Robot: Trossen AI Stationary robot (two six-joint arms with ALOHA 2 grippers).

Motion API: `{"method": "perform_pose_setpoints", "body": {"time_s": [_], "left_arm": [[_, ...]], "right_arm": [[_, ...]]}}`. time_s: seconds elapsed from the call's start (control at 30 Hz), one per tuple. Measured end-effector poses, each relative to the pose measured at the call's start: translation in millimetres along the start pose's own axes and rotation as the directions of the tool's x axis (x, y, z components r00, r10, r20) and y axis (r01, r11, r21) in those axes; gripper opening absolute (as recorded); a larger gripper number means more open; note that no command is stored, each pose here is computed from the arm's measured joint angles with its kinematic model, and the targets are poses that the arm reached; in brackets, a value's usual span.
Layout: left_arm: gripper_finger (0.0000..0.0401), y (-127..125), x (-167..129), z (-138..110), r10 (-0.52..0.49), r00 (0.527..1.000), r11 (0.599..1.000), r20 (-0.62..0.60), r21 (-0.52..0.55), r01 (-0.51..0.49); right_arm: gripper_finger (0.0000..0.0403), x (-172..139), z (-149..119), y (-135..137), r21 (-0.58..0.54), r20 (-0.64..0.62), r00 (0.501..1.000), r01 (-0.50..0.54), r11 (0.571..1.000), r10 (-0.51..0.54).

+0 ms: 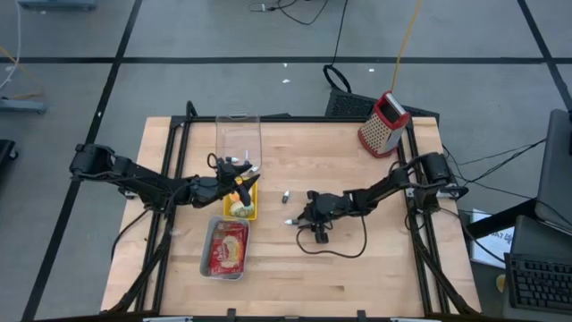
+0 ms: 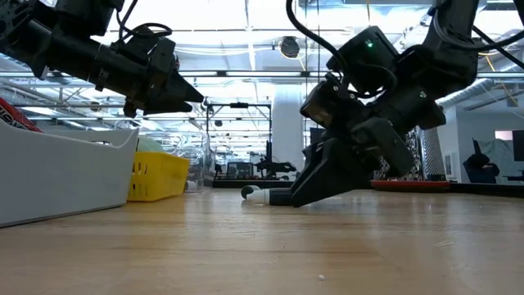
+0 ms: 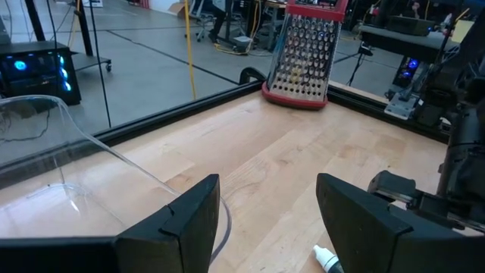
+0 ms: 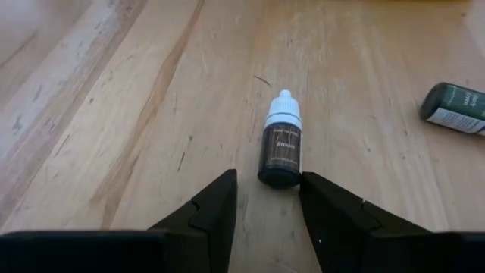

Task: Pick & Place Food Item
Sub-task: Put the brown food coloring bottle into the transparent bin

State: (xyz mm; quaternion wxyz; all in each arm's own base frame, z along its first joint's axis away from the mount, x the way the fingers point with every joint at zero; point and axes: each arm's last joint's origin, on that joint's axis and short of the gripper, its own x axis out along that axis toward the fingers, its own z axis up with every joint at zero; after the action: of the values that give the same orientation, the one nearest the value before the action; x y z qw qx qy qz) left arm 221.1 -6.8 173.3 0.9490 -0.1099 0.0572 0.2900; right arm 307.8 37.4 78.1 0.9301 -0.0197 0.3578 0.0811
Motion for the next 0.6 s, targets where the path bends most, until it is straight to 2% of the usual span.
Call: {"method": "perform_pose_setpoints", "body": {"time_s": [0.2, 0.37, 0.6], "left_arm": [[0.0223, 0.0, 0.0, -0.1, 0.000, 1.000, 1.000, -0.001, 0.001, 0.000], [0.0223, 0.0, 0.0, -0.1, 0.000, 1.000, 1.000, -0.001, 0.001, 0.000], [0.0223, 0.0, 0.0, -0.2, 0.000, 1.000, 1.000, -0.001, 0.001, 0.000]], "right_arm": [[0.0137, 4.2, 1.5, -0.2, 0.025, 0.052, 0.999, 0.005, 1.000, -0.006], [0.0133, 5.0, 2.3, -1.6, 0.034, 0.067, 0.995, 0.071, 0.997, -0.073], [0.0132, 5.1, 5.1, -2.3, 0.004, 0.100, 0.991, 0.092, 0.996, -0.092]]}}
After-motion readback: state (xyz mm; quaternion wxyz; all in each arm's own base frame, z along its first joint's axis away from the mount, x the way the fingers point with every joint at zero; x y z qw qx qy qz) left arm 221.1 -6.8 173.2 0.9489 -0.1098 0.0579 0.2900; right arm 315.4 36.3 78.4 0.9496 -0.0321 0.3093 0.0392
